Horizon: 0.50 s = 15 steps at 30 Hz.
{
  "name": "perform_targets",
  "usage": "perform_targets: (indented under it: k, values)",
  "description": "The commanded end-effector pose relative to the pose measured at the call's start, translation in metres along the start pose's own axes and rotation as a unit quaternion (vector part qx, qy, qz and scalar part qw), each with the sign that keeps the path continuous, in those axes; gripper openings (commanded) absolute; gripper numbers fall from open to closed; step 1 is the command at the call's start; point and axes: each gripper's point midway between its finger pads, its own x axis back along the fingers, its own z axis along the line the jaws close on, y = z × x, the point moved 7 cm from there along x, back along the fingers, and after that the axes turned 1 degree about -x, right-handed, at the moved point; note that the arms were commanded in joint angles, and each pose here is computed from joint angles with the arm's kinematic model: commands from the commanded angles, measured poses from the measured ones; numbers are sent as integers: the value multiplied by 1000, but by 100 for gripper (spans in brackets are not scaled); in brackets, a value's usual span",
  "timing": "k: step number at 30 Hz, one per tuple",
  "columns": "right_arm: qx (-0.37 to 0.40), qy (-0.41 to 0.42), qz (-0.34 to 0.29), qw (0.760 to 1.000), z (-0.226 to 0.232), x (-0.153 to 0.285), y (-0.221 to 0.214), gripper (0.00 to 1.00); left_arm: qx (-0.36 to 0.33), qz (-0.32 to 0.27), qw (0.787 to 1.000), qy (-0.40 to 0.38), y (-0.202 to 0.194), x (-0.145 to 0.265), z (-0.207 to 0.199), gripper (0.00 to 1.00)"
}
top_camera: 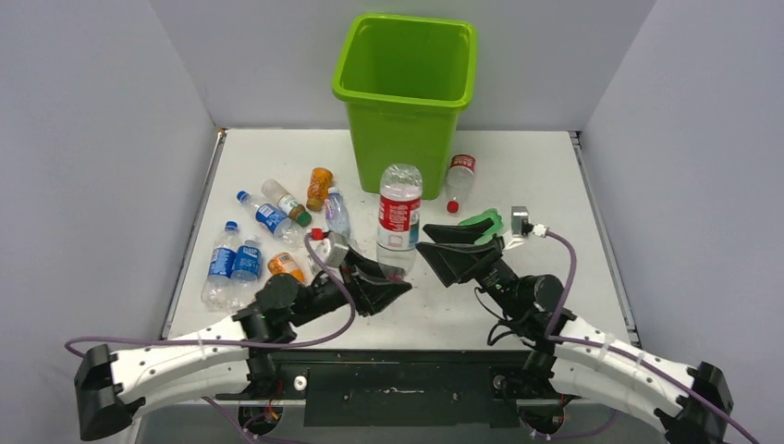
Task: Put the plastic bottles in the bin
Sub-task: Place the plastic bottle in the trash bin.
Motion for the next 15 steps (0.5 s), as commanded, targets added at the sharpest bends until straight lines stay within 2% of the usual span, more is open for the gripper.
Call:
perform_targets:
  k: [1,4,6,10,14,15]
  values:
    - [116,-53,32,991,26,10,39,90,-155,-10,982,105,68,31,-5,0]
    - [191,-77,65,976,45,25,65,90,-263,45,951,155,93,58,-5,0]
    - [229,-95,93,964,53,32,78,90,-345,101,917,171,107,71,-3,0]
    - [260,-101,130,951,71,35,96,90,-455,217,843,185,112,80,9,0]
    - [276,-173,167,931,61,29,99,90,-581,281,740,189,102,74,25,0]
    - [277,-182,177,927,59,28,98,90,-615,295,703,204,101,73,30,0]
